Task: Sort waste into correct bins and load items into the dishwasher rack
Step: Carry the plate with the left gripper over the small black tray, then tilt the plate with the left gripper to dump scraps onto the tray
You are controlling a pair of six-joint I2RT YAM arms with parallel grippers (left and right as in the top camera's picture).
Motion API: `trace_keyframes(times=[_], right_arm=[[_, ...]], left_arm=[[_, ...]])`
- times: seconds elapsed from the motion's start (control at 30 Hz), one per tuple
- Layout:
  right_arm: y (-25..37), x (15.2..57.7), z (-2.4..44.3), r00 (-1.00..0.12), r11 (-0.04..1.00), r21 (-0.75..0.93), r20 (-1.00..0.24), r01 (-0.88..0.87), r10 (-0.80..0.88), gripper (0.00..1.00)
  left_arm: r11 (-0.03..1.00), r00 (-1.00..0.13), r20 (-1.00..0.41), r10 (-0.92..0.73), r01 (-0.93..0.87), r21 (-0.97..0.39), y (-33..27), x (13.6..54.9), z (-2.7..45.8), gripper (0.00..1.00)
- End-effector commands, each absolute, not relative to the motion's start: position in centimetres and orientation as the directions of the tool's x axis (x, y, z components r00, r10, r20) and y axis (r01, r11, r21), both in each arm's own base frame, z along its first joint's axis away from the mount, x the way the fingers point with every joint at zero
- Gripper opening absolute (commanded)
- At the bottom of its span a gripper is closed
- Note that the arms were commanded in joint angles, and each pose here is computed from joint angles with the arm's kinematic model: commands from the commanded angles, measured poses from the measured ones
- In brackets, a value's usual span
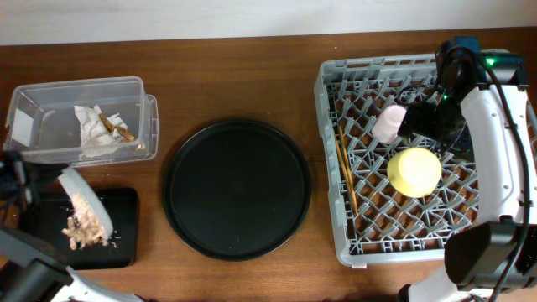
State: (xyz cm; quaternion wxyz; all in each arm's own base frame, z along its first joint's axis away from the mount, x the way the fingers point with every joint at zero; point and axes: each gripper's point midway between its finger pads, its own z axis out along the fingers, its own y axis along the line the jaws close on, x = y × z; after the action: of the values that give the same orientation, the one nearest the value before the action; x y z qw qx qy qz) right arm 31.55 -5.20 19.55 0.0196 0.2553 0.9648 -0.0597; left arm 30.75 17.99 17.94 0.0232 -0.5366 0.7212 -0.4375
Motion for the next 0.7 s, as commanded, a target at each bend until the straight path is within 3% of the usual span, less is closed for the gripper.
trace_keyframes(times=[0.0,0.13,0.3,0.43,0.67], right_arm=[[-5.6,31.3,20.5,-0.861,0.855,-0.108,-0.106,0.508,0.498,0.98],[-5.6,31.3,20.5,-0.861,0.855,-0.108,-0.106,0.508,0.498,0.98],[-5.6,31.3,20.5,-0.861,0.855,-0.108,-0.106,0.508,0.498,0.98],[-5.6,31.3,20.5,-0.861,0.855,-0.108,-0.106,0.508,0.498,0.98],[-5.6,31.3,20.5,-0.861,0.855,-0.108,-0.106,0.508,0.498,0.98]], left_arm=[[-0.026,-0.459,0.371,-0.807,-0.601,-0.799,19.0,30.7,20.4,0.01],[-0.102,-0.479,0.38,-0.792,-0.508,-0.855,18.7,29.8,20.4,0.01],[-0.282,-0.447,0.432,-0.784,-0.363,-0.888,18.4,28.5,19.7,0.01],[-0.378,-0.404,0.517,-0.754,-0.376,-0.846,17.8,27.4,18.7,0.01],[-0.365,-0.394,0.497,-0.774,-0.363,-0.857,18.0,26.8,19.4,0.01]])
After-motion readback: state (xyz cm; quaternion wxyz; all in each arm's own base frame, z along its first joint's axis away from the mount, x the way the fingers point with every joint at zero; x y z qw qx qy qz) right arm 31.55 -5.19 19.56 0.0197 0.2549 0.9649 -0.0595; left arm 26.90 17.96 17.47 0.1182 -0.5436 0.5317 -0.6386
